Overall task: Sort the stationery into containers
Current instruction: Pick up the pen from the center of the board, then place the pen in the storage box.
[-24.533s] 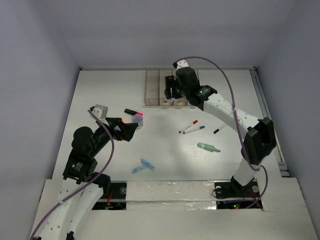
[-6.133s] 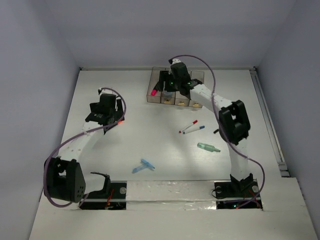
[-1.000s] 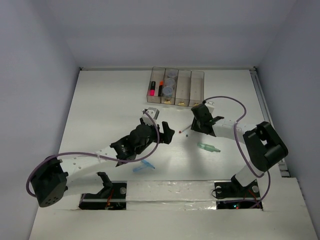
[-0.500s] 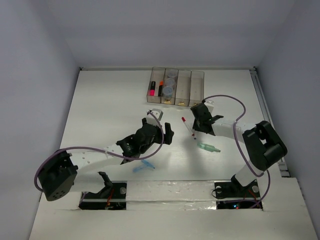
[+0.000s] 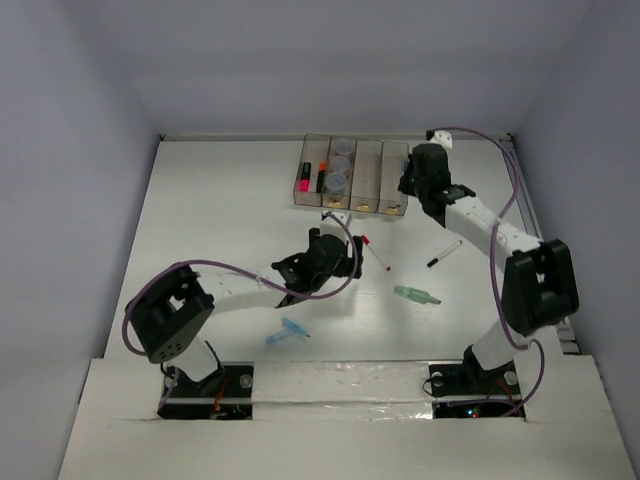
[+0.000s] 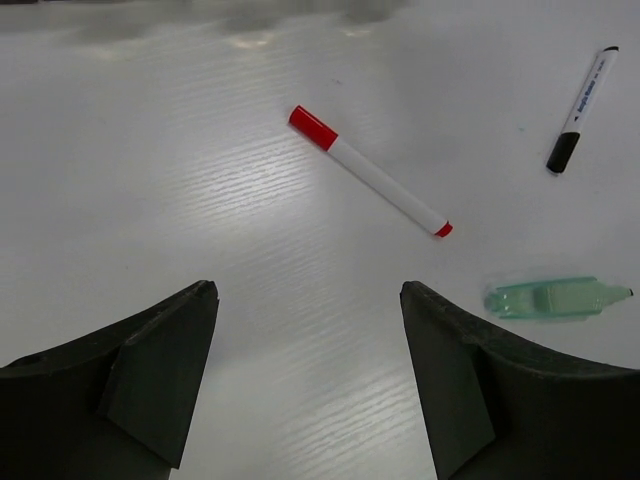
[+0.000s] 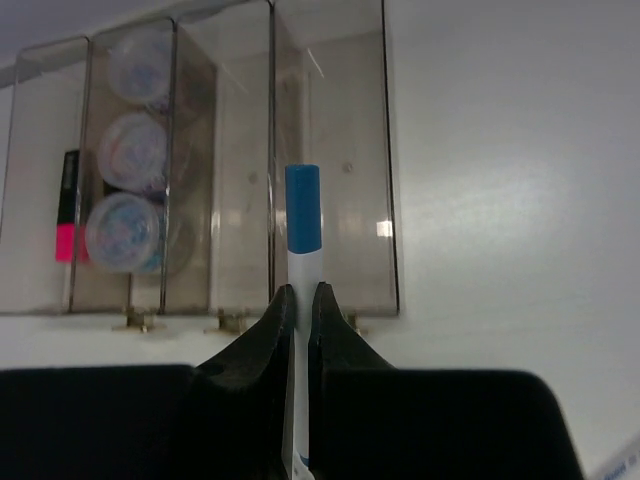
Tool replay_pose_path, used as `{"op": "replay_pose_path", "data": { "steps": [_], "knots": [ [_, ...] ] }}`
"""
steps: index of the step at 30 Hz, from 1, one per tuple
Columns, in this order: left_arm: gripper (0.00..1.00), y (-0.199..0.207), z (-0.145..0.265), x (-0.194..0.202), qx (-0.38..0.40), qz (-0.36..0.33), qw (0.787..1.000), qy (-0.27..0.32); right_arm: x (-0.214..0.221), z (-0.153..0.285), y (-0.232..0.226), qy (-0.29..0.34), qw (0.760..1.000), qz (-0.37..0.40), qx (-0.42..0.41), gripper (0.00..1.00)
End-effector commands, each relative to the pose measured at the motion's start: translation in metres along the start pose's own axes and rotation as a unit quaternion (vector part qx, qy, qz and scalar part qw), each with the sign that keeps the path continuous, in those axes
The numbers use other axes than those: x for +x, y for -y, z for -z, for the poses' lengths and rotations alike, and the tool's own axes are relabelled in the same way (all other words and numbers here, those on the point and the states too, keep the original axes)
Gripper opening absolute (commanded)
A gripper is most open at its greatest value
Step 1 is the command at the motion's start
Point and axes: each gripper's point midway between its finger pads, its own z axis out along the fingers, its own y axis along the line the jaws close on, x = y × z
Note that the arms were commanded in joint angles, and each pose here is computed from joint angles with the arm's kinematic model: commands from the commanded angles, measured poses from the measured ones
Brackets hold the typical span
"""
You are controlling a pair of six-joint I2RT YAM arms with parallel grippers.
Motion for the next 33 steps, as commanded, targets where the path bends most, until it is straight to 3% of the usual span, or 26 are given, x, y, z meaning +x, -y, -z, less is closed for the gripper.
{"op": "replay_pose_path", "data": {
  "steps": [1,9,12,13,16,23,24,28,33],
  "knots": [
    [0.71,0.018,-0.017,-0.022,-0.003,0.03,0.999,0.026,-0.035,-0.031,-0.018,0.023,0.998,0.034,-0.05,0.0],
    [0.68,0.029,-0.055,-0.02,-0.03,0.051,0.998,0.016,-0.039,-0.088,-0.036,-0.01,0.995,0.06,-0.085,0.01],
    [0.68,0.033,-0.068,-0.015,-0.033,0.051,0.998,0.006,-0.039,-0.094,-0.036,-0.016,0.995,0.06,-0.078,0.3],
    [0.67,0.031,-0.073,-0.009,-0.037,0.048,0.998,0.0,-0.038,-0.094,-0.035,-0.02,0.995,0.06,-0.075,0.5],
    [0.66,0.032,-0.083,-0.004,-0.044,0.045,0.998,-0.006,-0.049,-0.084,-0.037,-0.012,0.996,0.051,-0.075,0.71],
    [0.65,0.037,-0.102,-0.002,-0.054,0.047,0.997,-0.008,-0.073,-0.012,-0.041,0.032,0.992,0.014,-0.122,0.74],
    [0.65,0.037,-0.104,-0.001,-0.056,0.046,0.997,-0.009,-0.049,-0.008,-0.033,0.012,0.992,0.012,-0.123,0.74],
    [0.61,0.036,-0.117,0.008,-0.067,0.038,0.997,-0.021,-0.029,0.028,-0.031,0.011,0.986,-0.009,-0.167,0.74],
    [0.48,0.034,-0.125,0.016,-0.079,0.025,0.996,-0.036,-0.013,0.06,-0.021,0.009,0.983,-0.018,-0.182,0.75]
  ]
}}
